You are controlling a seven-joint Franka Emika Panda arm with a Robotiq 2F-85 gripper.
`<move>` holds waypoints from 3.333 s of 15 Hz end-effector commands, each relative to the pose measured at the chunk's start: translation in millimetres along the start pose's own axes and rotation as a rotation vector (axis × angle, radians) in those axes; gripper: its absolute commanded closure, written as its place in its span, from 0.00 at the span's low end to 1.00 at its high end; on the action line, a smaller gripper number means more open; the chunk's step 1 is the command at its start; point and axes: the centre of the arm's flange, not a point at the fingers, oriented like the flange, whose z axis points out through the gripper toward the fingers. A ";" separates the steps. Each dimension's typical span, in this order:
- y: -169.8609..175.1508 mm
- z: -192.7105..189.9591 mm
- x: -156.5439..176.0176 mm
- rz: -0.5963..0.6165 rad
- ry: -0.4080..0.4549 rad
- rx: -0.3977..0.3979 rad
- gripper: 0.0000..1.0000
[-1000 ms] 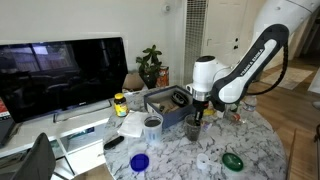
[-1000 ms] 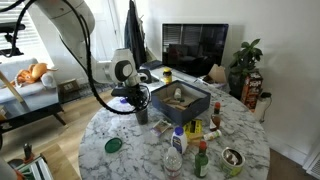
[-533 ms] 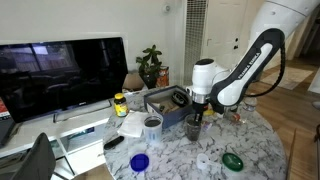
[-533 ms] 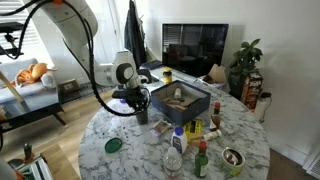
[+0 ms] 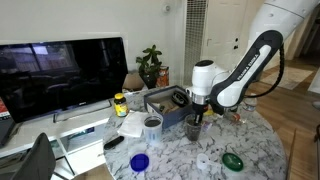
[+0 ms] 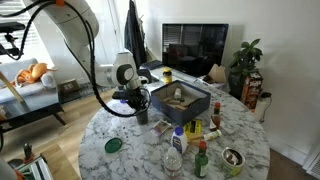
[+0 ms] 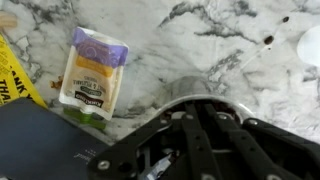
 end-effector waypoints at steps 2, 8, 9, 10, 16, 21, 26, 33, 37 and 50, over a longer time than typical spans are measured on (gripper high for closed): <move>0.4 -6.3 2.9 -0.003 0.017 -0.015 0.94; 5.0 -39.6 4.5 0.019 0.014 -0.044 0.97; 5.3 -44.3 3.6 0.023 0.007 -0.046 0.97; 5.4 -48.5 2.4 0.026 -0.004 -0.050 0.97; -2.1 -77.7 -8.7 0.068 -0.038 -0.051 0.97; -38.0 -111.2 -22.7 0.032 0.005 -0.022 0.97; -87.3 -100.8 -44.4 0.006 -0.032 0.080 0.97; -110.1 -52.8 -65.8 0.058 -0.060 0.157 0.97; -107.6 -30.0 -64.8 0.077 -0.025 0.179 0.97; -112.0 24.6 -65.8 0.110 0.037 0.241 0.97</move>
